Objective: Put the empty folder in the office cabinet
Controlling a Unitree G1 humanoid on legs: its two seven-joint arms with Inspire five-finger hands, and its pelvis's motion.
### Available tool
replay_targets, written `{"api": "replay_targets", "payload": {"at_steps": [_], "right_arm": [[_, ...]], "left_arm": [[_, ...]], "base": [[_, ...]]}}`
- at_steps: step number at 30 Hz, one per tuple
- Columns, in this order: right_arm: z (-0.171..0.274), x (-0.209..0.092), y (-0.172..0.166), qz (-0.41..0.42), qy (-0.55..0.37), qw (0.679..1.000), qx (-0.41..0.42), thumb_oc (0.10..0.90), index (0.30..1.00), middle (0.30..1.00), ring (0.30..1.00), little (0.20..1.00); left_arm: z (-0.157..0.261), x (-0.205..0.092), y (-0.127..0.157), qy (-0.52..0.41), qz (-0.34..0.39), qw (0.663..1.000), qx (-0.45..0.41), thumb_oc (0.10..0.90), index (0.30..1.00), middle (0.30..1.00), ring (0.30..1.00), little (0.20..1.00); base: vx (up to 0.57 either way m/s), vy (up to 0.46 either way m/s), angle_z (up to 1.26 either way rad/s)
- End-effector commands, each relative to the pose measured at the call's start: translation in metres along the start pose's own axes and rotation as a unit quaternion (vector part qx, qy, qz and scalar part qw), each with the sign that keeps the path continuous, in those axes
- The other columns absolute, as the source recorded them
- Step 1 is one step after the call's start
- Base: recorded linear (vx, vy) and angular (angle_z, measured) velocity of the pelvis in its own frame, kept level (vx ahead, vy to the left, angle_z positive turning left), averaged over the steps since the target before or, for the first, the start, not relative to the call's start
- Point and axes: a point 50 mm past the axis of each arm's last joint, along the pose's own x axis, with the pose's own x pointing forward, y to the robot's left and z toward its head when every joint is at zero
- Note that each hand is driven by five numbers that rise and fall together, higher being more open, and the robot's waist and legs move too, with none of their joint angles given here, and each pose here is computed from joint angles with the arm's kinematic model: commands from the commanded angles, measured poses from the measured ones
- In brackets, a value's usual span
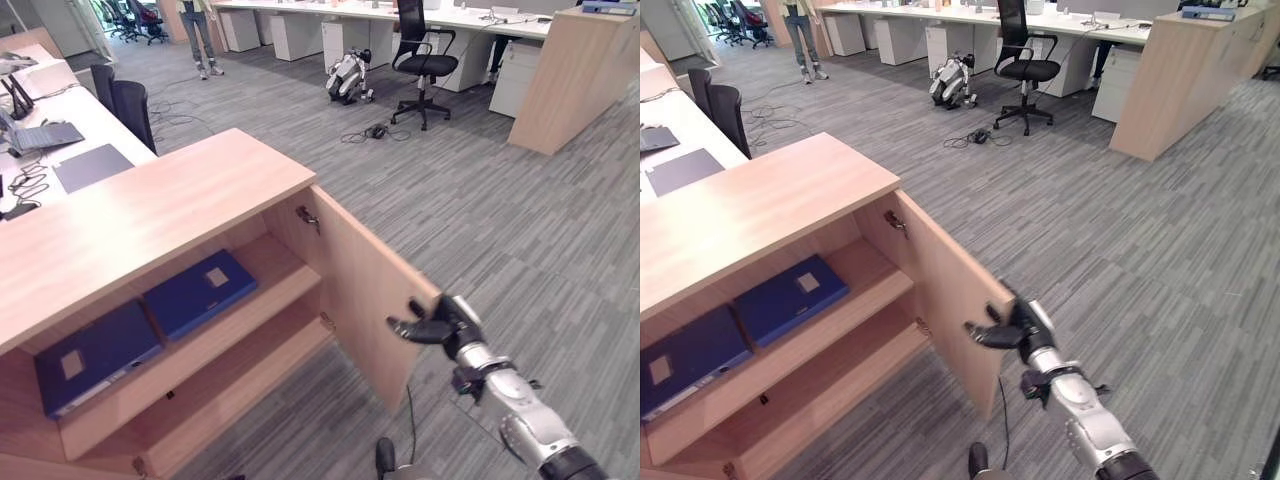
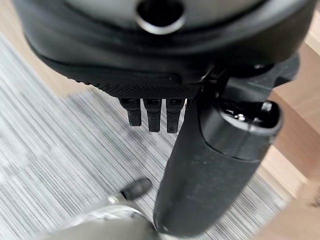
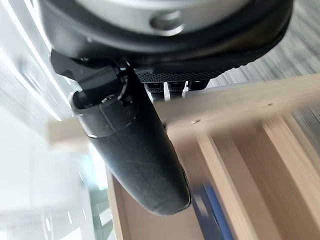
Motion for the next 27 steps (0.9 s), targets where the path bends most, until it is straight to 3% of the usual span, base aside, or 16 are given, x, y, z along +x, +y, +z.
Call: {"api": "replay_targets", "payload": {"at_steps": [1,8,17,22,23,25,27], "right_arm": [[0.062,0.04,0.113,0.284,-0.115,0.952,0.014,0.8,0.9,0.9,0.9,0.9],[0.035,0.04,0.109,0.274,-0.06,0.958,0.052,0.8,0.9,0.9,0.9,0.9],[0.023,0.028,0.08,0.22,-0.064,0.969,0.087,0.8,0.9,0.9,0.9,0.9],[0.006,0.009,0.023,0.1,-0.06,0.99,0.083,0.8,0.9,0.9,0.9,0.9],[-0.013,-0.006,-0.001,0.039,-0.026,0.997,0.067,0.8,0.9,0.9,0.9,0.9],[-0.013,-0.006,-0.001,0.039,-0.026,0.997,0.068,0.8,0.9,0.9,0.9,0.9],[-0.084,-0.044,-0.051,-0.13,0.123,0.982,0.055,0.8,0.9,0.9,0.9,0.9]], "left_arm": [[0.027,0.002,0.008,-0.04,0.019,0.999,0.02,0.8,0.9,0.9,0.9,0.9],[0.027,0.002,0.007,-0.045,0.012,0.999,0.02,0.8,0.9,0.9,0.9,0.9],[-0.011,0.0,0.016,0.004,0.018,1.0,0.009,0.8,0.9,0.9,0.9,0.9],[-0.02,-0.002,0.017,0.011,0.019,1.0,0.013,0.8,0.9,0.9,0.9,0.9],[-0.015,-0.001,0.014,0.005,0.012,1.0,0.016,0.8,0.9,0.9,0.9,0.9],[-0.015,-0.001,0.014,0.005,0.012,1.0,0.016,0.8,0.9,0.9,0.9,0.9],[-0.008,-0.001,0.002,-0.005,-0.007,1.0,-0.015,0.8,0.9,0.9,0.9,0.9]], "base": [[-0.08,0.104,0.28],[-0.03,0.073,0.52],[0.01,0.067,1.07],[0.04,-0.077,1.04],[0.03,-0.104,1.45],[0.05,-0.11,1.44],[0.16,-0.343,0.96]]}}
